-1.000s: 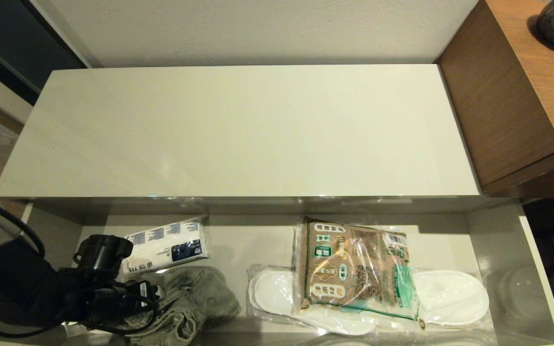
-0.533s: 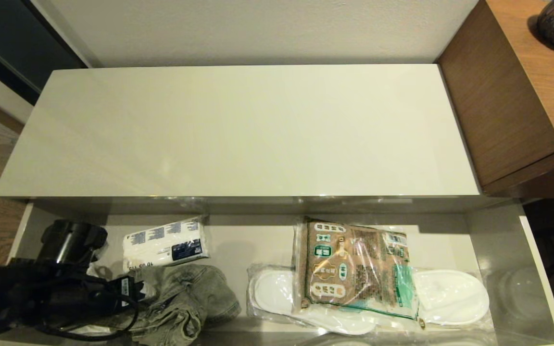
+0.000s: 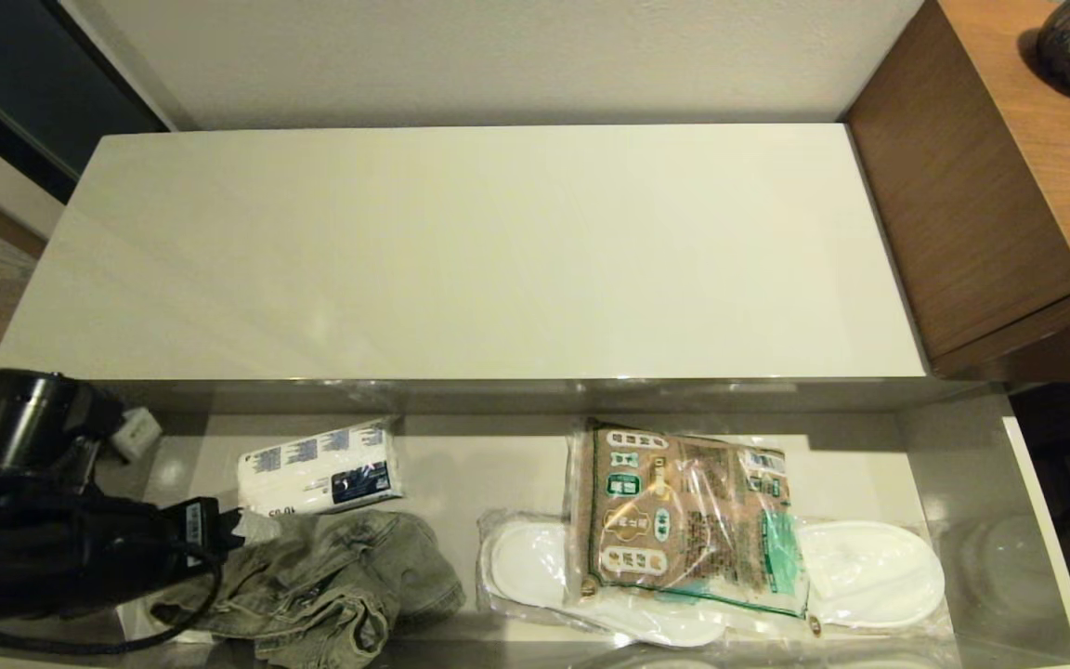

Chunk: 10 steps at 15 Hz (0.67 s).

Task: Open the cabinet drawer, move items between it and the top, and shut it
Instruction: Take out the shorts from the drawer

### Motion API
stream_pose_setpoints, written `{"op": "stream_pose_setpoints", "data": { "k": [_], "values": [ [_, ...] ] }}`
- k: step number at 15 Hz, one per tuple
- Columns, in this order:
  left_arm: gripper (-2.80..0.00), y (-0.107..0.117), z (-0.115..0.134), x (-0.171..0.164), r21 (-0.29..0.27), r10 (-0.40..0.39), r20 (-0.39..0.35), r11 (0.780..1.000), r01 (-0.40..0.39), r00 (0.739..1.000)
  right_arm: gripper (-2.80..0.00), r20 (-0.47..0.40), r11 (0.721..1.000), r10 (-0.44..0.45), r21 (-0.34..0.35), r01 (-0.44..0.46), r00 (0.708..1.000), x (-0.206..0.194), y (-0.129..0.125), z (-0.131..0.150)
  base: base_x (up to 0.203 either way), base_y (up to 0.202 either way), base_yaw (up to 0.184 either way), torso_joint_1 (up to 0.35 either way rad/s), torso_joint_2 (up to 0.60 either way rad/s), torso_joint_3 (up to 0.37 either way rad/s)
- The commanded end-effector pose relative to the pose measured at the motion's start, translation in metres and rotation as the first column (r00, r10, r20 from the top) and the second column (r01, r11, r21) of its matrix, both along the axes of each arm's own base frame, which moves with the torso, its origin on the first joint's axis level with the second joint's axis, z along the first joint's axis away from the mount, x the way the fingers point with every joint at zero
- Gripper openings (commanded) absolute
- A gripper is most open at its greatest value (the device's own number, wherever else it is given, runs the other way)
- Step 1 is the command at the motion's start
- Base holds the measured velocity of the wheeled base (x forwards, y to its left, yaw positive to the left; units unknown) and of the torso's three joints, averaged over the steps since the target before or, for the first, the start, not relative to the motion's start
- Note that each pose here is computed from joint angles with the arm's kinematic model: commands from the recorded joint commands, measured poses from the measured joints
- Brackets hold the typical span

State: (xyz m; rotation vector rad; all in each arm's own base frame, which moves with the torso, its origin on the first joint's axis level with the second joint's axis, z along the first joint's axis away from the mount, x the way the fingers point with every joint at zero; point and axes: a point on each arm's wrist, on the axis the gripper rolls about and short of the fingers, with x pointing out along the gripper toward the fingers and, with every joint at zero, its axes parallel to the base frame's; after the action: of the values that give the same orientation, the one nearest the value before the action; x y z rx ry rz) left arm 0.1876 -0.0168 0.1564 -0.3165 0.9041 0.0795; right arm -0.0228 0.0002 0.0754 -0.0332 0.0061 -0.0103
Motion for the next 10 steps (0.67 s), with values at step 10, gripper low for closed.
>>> {"op": "stream_pose_setpoints", "data": {
  "k": [10],
  "values": [
    [0.0, -0.004, -0.097, 0.045, 0.036, 0.031, -0.155, 0.999, -0.026, 0.987, -2.8, -0.002, 1.0, 0.0, -0.001, 0.0, 1.0, 0.0, 0.0, 0.0, 0.0, 0.0, 0.0, 0.0, 0.0, 0.0]
  ]
}}
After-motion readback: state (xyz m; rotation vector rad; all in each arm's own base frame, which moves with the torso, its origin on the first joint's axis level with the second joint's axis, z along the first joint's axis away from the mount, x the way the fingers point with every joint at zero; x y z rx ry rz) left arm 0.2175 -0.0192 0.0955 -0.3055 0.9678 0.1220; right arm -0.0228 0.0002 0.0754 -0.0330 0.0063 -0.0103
